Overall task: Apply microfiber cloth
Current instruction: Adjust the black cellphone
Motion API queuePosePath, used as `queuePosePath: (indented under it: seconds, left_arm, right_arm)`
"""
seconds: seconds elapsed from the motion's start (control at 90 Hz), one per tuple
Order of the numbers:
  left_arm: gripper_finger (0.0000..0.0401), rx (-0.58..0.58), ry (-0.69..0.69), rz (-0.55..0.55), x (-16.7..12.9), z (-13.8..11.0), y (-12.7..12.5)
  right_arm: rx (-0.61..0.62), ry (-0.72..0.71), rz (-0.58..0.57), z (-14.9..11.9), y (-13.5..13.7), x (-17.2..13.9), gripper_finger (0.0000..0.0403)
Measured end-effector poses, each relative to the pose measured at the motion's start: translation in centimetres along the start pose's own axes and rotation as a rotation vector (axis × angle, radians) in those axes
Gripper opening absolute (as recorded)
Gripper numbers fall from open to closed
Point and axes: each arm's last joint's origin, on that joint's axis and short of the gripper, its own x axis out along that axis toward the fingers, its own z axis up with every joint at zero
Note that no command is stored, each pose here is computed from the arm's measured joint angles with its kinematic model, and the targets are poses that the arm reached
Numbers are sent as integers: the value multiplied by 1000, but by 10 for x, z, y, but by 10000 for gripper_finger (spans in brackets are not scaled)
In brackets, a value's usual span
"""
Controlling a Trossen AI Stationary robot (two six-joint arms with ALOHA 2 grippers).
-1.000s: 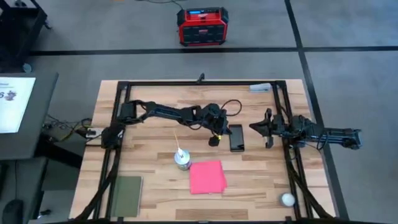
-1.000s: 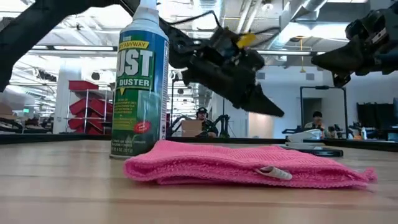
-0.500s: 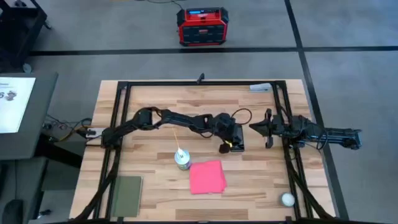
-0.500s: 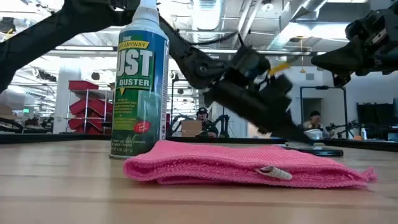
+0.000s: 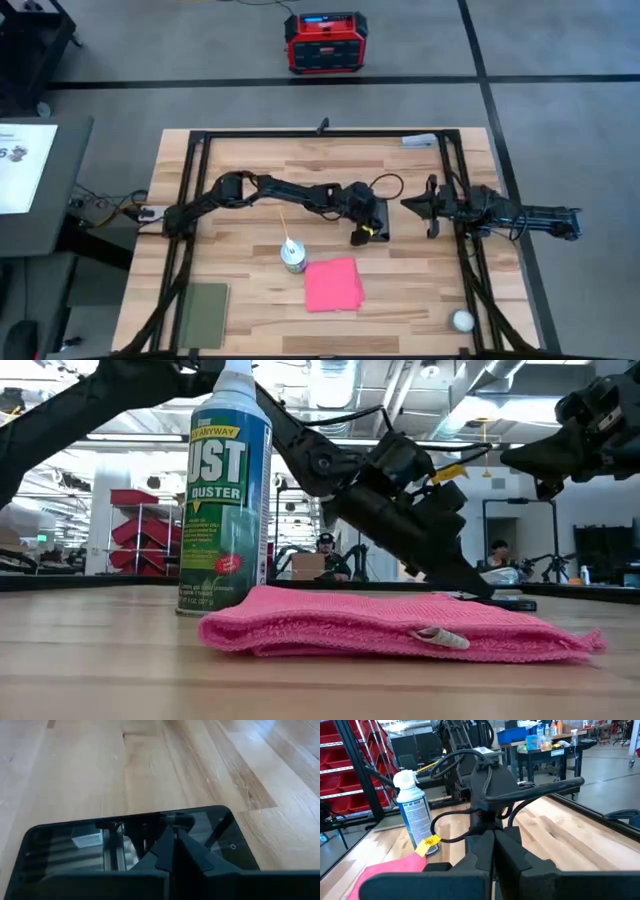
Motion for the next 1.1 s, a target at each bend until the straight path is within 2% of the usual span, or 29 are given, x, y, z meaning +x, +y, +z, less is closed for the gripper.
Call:
queuePosePath:
  seconds: [0.156, 0.5, 0.767, 0.944, 1.1]
  left_arm:
    - [0, -4, 50, 1, -4, -1, -1]
    - [0, 35, 122, 33, -27, 13, -3]
    - [0, 26, 141, 40, -28, 5, -4]
    - [0, 1, 140, 66, -42, -3, -5]
    - [0, -24, 124, 107, -66, -13, -6]
  right_arm:
    - [0, 8, -1, -1, 0, 0, 0]
    - [-1, 11, -1, -1, 0, 0, 0]
    - [-1, 12, 0, -1, 0, 0, 0]
    - [-1, 13, 1, -1, 0, 0, 0]
    - [-1, 13, 1, -1, 0, 0, 0]
